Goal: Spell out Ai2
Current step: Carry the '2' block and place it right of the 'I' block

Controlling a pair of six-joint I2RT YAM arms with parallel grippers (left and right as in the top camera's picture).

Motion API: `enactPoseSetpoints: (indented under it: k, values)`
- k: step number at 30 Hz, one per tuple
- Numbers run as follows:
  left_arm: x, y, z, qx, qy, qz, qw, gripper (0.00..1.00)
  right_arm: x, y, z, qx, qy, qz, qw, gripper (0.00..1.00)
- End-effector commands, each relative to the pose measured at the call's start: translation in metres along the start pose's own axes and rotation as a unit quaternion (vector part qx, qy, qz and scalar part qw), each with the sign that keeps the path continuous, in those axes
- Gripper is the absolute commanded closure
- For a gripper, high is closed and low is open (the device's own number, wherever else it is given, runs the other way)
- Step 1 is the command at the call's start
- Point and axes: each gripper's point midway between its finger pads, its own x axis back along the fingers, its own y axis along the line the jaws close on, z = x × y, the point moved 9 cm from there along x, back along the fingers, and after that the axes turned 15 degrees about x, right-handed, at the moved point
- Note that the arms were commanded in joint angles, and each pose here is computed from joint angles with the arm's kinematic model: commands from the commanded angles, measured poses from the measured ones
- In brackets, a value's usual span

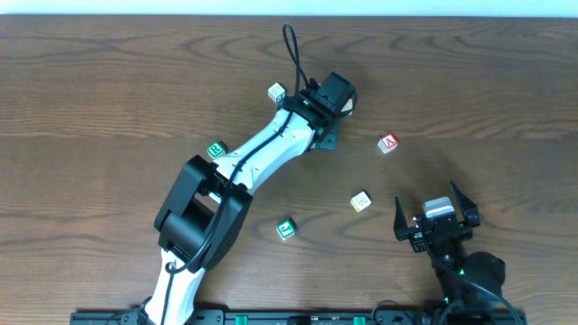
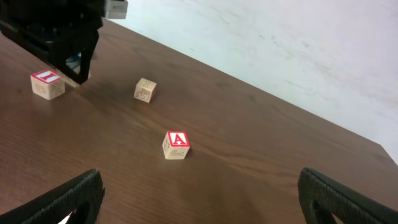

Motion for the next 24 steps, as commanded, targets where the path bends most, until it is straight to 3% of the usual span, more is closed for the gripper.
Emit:
enactPoseSetpoints:
  k: [1,24]
  values:
    - [-0.002,-0.007,0.003,0.038,0.005,0.002,0.999,0.95,0.0,0.001,0.0,0.004,-0.002,0.0,1.0,0.01]
    - [-0.029,-0.001,0.008,0.066,0.002,-0.036,0.997,0.94,0.0,0.001,0.0,0.005,-0.002,0.0,1.0,0.01]
